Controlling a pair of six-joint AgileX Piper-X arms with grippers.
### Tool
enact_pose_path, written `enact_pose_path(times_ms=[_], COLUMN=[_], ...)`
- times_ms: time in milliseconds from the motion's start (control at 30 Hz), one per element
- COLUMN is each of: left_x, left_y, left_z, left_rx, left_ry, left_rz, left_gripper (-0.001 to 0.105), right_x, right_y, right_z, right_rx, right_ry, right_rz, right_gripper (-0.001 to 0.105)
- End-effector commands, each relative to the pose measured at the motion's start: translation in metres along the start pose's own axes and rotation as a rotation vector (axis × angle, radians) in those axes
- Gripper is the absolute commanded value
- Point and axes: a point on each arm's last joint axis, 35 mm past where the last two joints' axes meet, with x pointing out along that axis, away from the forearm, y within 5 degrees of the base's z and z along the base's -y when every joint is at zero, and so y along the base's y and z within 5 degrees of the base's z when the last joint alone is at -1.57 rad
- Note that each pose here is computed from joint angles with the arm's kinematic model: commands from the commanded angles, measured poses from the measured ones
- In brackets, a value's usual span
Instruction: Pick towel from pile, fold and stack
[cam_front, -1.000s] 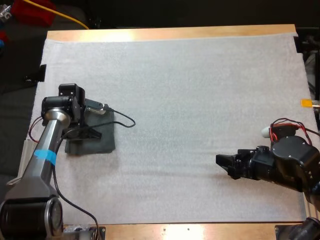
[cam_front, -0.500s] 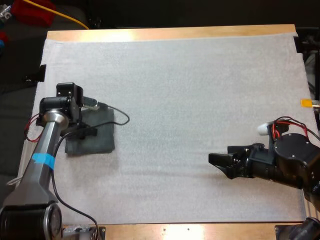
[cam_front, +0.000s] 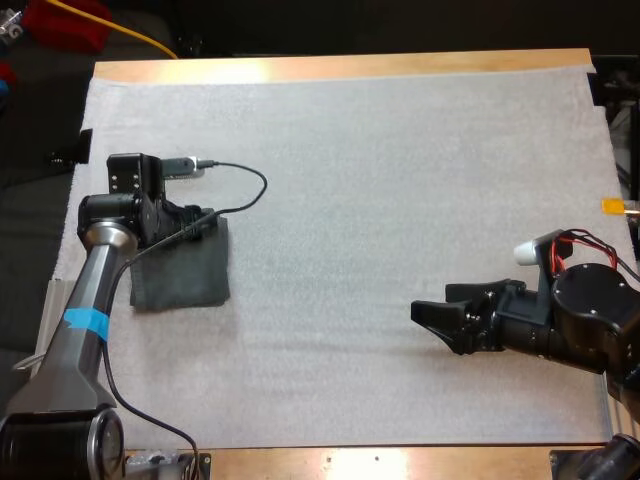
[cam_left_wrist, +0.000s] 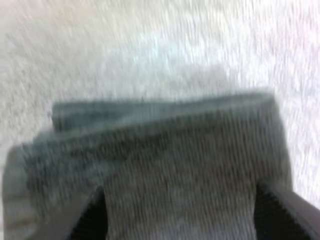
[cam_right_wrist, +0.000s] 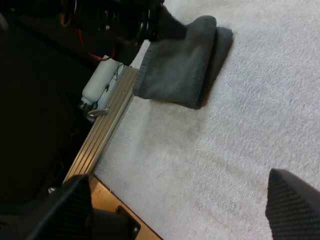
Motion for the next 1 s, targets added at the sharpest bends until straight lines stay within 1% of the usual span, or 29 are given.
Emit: enact_pose_path(times_ms=[0,133,400,533,633,733,900,967], left_x=[0.002,0.016,0.058,0.067,0.064,0.054,0.016,0.002], left_y=[-0.001,-0.001,0.001,0.002,0.002,0.001,0.000,0.001], left_z=[0.003,0.002,-0.007,-0.010,-0.010,-0.008,-0.003,-0.004], left_rx=[-0.014,-0.021,-0.021,-0.021,-0.018,0.002,0.010,0.015], left_ry=[-0.018,0.014,0.126,0.159,0.162,0.142,0.070,0.056], left_rz=[-0.005,0.003,0.034,0.037,0.035,0.028,0.018,0.014], left_gripper=[0.060,0.060,0.060,0.060,0.060,0.060,0.060,0.060], right_x=[-0.002,-0.002,-0.002,-0.002,-0.002,-0.002,-0.002,-0.002], right_y=[0.002,0.002,0.002,0.002,0.002,0.002,0.002,0.002], right_z=[0.003,0.003,0.003,0.003,0.003,0.003,0.003,0.003], right_rx=[-0.005,-0.005,-0.001,-0.001,-0.001,-0.001,-0.001,-0.001], right_ry=[-0.018,-0.018,-0.017,-0.017,-0.017,-0.017,-0.017,-0.017], right_rz=[0.019,0.019,0.019,0.019,0.019,0.019,0.019,0.019], right_gripper=[0.070,0.070,0.070,0.070,0.070,0.070,0.070,0.070])
